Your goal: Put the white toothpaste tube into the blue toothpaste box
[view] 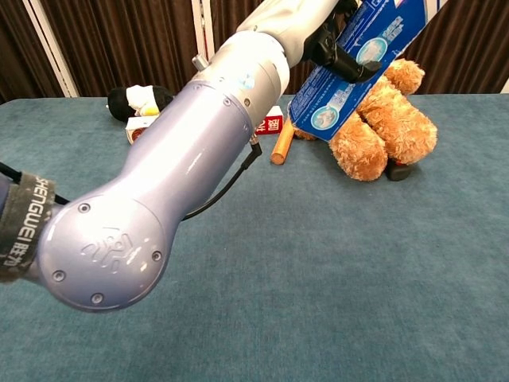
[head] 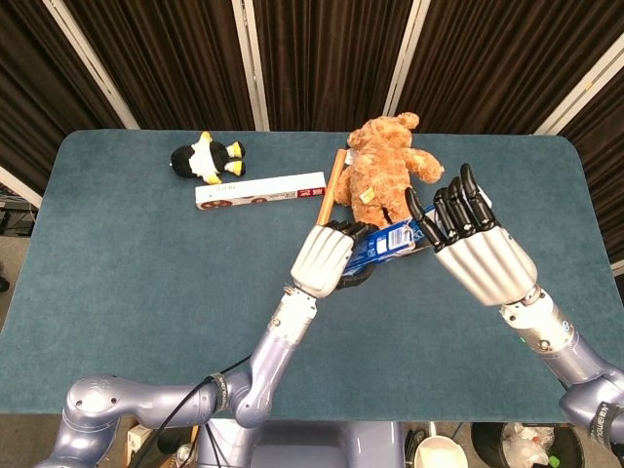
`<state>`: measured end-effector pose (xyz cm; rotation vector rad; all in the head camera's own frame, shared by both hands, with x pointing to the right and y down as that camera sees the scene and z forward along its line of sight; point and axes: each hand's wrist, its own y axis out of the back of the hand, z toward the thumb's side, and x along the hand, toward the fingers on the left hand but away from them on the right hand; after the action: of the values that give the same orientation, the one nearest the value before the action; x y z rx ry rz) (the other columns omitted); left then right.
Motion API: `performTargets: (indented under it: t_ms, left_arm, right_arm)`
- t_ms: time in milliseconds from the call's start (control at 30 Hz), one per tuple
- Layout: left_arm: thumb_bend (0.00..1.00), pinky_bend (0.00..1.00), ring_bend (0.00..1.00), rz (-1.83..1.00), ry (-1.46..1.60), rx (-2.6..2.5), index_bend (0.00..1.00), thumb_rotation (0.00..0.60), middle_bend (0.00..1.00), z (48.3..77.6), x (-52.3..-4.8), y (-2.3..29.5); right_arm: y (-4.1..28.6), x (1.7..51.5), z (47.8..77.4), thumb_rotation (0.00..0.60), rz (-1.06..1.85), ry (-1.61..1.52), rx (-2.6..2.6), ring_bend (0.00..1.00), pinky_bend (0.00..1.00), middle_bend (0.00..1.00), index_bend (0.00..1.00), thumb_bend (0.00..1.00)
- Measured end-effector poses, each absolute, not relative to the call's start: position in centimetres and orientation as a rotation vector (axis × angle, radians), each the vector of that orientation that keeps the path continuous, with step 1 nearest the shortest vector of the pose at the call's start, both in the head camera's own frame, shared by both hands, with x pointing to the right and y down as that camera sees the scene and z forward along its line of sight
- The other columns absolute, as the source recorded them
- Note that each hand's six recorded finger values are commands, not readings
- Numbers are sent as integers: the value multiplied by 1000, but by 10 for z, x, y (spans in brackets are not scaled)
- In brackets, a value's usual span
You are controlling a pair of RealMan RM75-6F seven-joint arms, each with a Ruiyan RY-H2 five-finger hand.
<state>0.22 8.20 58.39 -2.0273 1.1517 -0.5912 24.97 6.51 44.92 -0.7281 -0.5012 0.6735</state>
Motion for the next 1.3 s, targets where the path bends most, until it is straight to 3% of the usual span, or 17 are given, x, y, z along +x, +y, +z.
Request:
performTargets:
  t_ms: [167,1300]
  left_arm:
    - [459,549,487,-597,1148,-2029,366,600,537,586,1,83]
    - [475,549,482,-528,1265,-2015,361,600,529,580,7,78]
  right_arm:
    - [63,254,447,600,690,-538,-714,205,125,313,0,366]
    - [62,265,442,600,689,-607,-689,92,47,207,0,319]
